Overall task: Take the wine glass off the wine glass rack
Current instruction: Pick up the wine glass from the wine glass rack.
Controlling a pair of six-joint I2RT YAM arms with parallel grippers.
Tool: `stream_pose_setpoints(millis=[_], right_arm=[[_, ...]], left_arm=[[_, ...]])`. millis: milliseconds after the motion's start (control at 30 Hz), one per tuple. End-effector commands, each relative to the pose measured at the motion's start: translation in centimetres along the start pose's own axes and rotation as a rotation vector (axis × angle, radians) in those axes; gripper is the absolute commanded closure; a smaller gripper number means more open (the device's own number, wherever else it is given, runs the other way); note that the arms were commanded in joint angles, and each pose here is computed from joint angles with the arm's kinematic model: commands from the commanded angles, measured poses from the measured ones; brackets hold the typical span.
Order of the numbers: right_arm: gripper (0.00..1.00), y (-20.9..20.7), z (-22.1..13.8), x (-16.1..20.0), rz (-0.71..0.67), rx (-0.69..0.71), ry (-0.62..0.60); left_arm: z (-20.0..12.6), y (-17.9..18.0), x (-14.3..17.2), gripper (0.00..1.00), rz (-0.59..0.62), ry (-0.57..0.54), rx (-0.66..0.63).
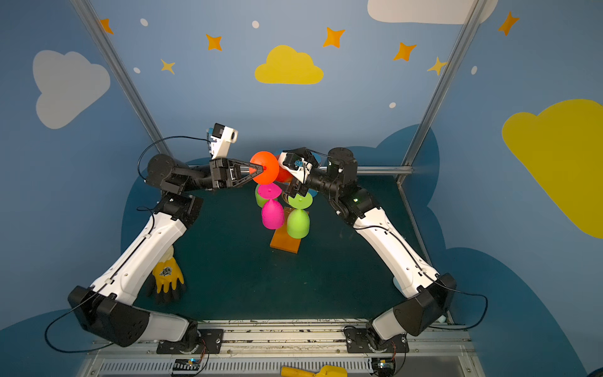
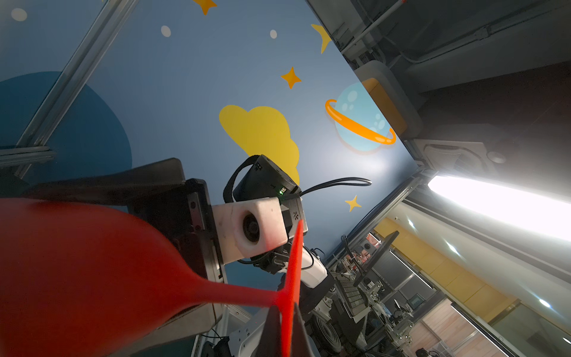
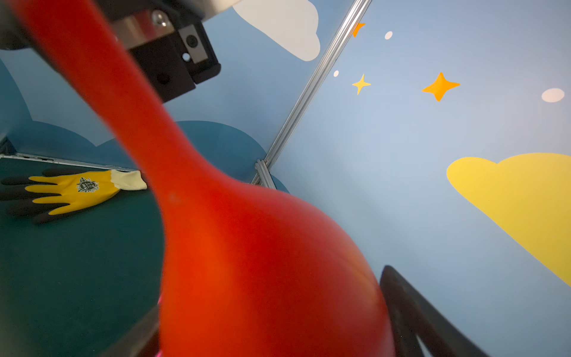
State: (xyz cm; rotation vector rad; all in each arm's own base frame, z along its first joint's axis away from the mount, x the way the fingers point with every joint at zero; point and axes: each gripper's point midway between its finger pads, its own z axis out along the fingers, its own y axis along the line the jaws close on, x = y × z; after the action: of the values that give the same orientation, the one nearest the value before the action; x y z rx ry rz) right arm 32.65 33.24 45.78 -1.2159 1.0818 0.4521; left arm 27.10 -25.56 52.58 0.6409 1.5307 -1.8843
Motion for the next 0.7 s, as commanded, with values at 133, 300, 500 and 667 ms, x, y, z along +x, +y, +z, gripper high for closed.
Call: stream_pose_setpoints(millis=[133, 300, 500, 667], right_arm=[[0.34, -0.2, 0.0, -0.8, -0.003, 0.024, -0.003], [0.36, 0.2, -0.3, -0.9, -0.009, 0.031, 0.000], [0.18, 0.9, -0.6, -1.3, 0.004, 0.013, -0.009], [0.14, 1.2, -0.5, -1.8, 0.005, 0.007, -0.022]], left_arm=[[0.1, -2.3, -0.3, 0.95, 0.083, 0.002, 0.040], [0.1, -2.3, -0.4, 0.92, 0.085, -0.002, 0.040], [0.2, -2.3, -0.5, 0.92, 0.083, -0.005, 0.041], [0.2, -2.5, -0.5, 0.92, 0.078, -0.004, 0.047]])
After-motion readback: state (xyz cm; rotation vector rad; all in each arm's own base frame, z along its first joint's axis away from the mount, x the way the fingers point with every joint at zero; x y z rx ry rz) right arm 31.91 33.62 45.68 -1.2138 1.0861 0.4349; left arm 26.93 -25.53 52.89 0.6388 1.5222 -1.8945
